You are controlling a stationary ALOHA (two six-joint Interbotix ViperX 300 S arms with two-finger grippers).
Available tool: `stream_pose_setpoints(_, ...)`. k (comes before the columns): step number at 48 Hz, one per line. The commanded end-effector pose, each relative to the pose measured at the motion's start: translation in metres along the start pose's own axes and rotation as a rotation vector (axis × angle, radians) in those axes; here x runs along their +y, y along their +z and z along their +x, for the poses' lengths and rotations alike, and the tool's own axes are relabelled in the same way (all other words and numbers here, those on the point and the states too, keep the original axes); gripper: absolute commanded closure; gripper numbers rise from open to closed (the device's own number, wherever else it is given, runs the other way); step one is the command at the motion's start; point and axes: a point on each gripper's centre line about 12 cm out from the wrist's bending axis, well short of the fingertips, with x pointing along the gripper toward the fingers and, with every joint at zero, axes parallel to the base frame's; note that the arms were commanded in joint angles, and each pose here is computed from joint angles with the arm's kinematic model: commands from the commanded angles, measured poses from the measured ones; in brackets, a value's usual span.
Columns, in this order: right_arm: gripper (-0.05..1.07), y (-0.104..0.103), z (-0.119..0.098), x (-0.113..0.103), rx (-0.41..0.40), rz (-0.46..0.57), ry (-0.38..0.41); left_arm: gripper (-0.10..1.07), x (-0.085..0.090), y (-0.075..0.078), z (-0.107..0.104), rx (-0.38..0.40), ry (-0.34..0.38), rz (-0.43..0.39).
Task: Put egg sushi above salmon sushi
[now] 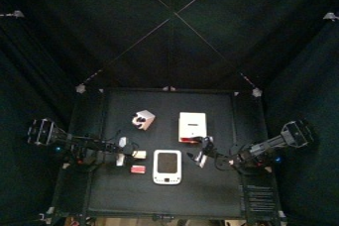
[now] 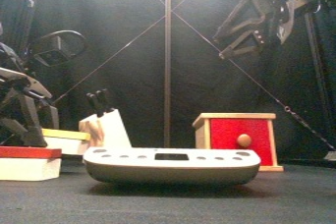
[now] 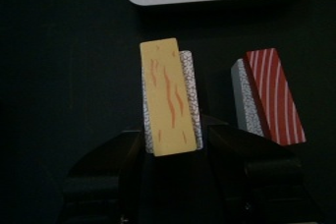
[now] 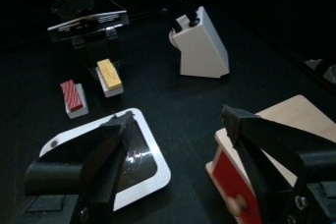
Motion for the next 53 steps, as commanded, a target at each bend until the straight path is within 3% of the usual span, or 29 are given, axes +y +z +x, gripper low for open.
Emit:
stream_pose_setpoints(1, 0.02, 0.0063, -0.0017, -0.0006, -0.018, 0.012, 0.001, 0.26, 0.0019, 0.0056, 0.0001, -0.02, 0.008, -0.021)
stream_pose_setpoints(16, 0.02, 0.0063, -0.0017, -0.0006, -0.018, 0.012, 0.001, 0.11, 0.0025, 0.0048, 0.0001, -0.017, 0.013, -0.048)
stream_pose_setpoints(53, 0.02, 0.0059, -0.0014, -0.0005, -0.017, 0.011, 0.0, 0.11, 0.003, 0.0101, -0.0021, -0.038, 0.015, -0.051)
